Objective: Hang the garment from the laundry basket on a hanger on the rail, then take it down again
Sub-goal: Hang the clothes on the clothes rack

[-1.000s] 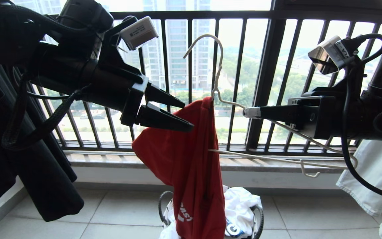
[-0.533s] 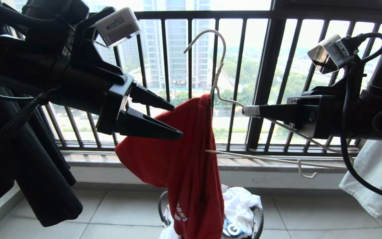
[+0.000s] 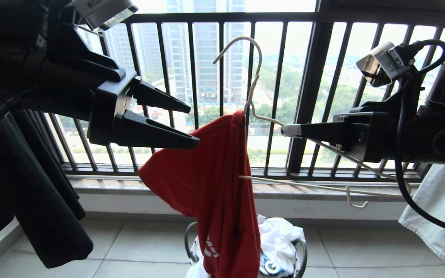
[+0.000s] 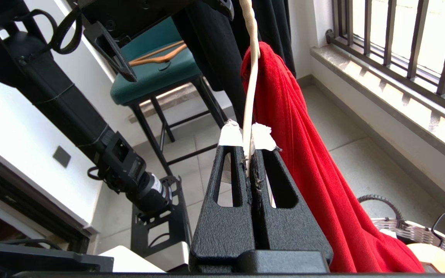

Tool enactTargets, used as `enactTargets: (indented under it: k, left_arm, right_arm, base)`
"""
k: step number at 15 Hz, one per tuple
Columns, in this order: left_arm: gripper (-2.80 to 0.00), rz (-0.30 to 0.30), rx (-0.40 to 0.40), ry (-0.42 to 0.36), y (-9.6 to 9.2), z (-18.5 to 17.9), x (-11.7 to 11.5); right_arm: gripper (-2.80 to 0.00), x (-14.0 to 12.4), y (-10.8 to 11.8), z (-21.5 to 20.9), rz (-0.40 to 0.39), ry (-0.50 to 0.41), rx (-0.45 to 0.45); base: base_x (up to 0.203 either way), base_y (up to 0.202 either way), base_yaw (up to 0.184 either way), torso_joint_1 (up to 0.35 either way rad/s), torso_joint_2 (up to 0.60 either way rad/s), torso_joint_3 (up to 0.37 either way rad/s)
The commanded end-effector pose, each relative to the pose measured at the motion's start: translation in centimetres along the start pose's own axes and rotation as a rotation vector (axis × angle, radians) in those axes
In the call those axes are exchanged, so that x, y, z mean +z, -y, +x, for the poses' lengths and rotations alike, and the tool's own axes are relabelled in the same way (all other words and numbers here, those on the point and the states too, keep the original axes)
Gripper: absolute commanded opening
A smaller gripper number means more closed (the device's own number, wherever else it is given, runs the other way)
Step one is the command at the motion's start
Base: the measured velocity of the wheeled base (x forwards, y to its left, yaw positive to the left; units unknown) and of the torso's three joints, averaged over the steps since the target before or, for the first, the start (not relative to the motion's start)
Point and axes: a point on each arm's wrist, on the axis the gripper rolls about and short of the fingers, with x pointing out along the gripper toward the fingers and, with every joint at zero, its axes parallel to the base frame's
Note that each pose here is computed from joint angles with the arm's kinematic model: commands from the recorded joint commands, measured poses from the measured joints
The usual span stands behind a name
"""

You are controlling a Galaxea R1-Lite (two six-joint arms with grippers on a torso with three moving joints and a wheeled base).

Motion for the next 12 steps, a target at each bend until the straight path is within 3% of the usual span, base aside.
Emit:
enactTargets:
  k: [1,8,12]
  left_arm:
    - [0.00,0.000,-0.004,0.001,-1.1,1.0,-0.4]
    - [0.00,0.006,-0.010,0.011,-4.7,4.6,-1.9]
    - [0.00,-0.002,-0.055,0.004,-4.9,6.3,-2.2]
  right_arm:
    - [-2.80,0.0,-0.1,0.0,0.000,-0.003,0.015]
    - [-2.80,0.1,-0.5,-0.2,-0.004,-0.004,0.031]
    - [-2.80,0.1,-0.6,-0.3,-0.005,-0.004,0.033]
  base:
    - [0.000,0.000,0.000,0.000,0.00,0.000]
    - [0.000,0.000,0.000,0.000,0.00,0.000]
    - [0.000,0.000,0.000,0.000,0.00,0.000]
